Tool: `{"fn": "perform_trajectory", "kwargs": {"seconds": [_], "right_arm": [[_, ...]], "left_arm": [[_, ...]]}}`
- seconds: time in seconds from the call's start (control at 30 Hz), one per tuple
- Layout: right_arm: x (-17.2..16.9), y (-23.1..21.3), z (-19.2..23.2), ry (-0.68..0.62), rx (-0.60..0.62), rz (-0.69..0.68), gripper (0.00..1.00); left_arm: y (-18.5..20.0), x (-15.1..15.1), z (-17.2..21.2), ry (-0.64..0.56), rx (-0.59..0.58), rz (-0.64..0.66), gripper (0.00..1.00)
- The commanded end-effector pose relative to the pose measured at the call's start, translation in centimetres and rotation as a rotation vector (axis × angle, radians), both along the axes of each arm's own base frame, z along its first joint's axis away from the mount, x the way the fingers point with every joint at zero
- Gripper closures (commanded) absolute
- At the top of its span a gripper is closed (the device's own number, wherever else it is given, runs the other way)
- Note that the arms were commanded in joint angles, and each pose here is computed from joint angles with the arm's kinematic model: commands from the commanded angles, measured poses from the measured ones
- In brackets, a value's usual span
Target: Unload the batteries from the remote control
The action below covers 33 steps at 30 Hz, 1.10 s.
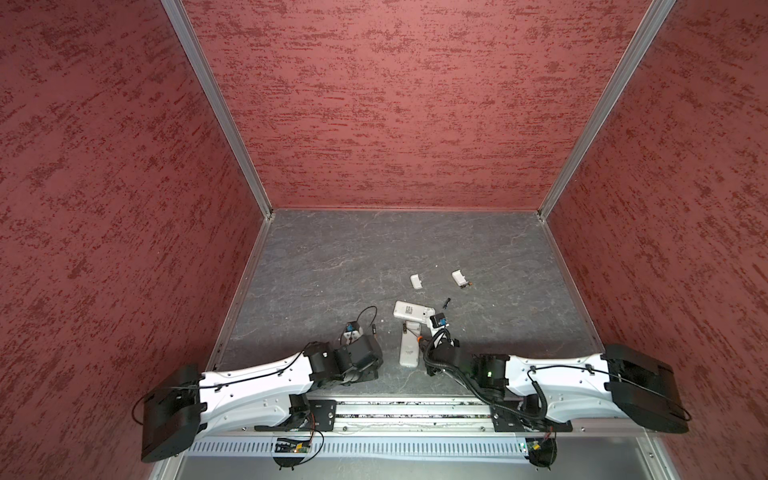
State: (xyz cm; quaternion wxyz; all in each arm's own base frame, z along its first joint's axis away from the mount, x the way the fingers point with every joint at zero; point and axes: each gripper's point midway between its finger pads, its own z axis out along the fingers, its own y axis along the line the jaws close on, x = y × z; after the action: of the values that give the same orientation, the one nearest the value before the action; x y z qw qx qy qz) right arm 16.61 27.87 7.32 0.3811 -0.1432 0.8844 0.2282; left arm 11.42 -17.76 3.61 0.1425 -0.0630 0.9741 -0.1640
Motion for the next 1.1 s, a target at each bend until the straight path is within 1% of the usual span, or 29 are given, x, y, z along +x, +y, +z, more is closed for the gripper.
{"fn": "perform_trajectory", "kwargs": {"seconds": [0.0,0.13,0.23,0.33,0.47,0.6,0.7,0.77,0.97,1.07], "right_arm": [[0.5,2.0,2.5,-0.040,0.049,0.039,1.00],[0.6,3.1,3.5,-0.046,0.056,0.067,1.00],[0.8,3.2,3.7,-0.051,0.049,0.062,1.00],[1.2,2.8,4.1,-0.066,0.045,0.031,1.00],[2.2,1.6,4.9,-0.083,0.044,-0.037,1.00],[3.6,-1.6,5.1,-0.096,0.039,-0.164,1.00],[4.9,-4.6,5.2,-0.112,0.058,-0.263,1.00],[6.1,-6.9,5.1,-0.125,0.038,-0.330,1.00],[9.2,-12.9,4.5,-0.130,-0.025,-0.512,1.00],[10.3,-15.8,3.7,-0.128,-0.032,-0.617,1.00]], "left_arm": [[2.3,-0.2,-0.6,0.016,0.032,0.059,0.41],[2.8,0.0,-0.6,0.011,0.046,0.066,0.41],[2.5,0.4,-0.7,0.002,0.041,0.060,0.41],[2.0,1.7,-1.0,-0.010,0.044,0.062,0.41],[1.3,4.2,-1.0,-0.044,0.057,0.067,0.41],[1.2,6.4,-0.1,-0.088,0.052,0.083,0.41],[1.3,7.9,0.3,-0.118,0.032,0.096,0.41],[1.2,8.7,0.9,-0.138,0.021,0.094,0.41],[0.9,10.2,3.0,-0.185,0.038,0.078,0.41],[1.2,10.9,4.2,-0.211,0.036,0.089,0.40]]}}
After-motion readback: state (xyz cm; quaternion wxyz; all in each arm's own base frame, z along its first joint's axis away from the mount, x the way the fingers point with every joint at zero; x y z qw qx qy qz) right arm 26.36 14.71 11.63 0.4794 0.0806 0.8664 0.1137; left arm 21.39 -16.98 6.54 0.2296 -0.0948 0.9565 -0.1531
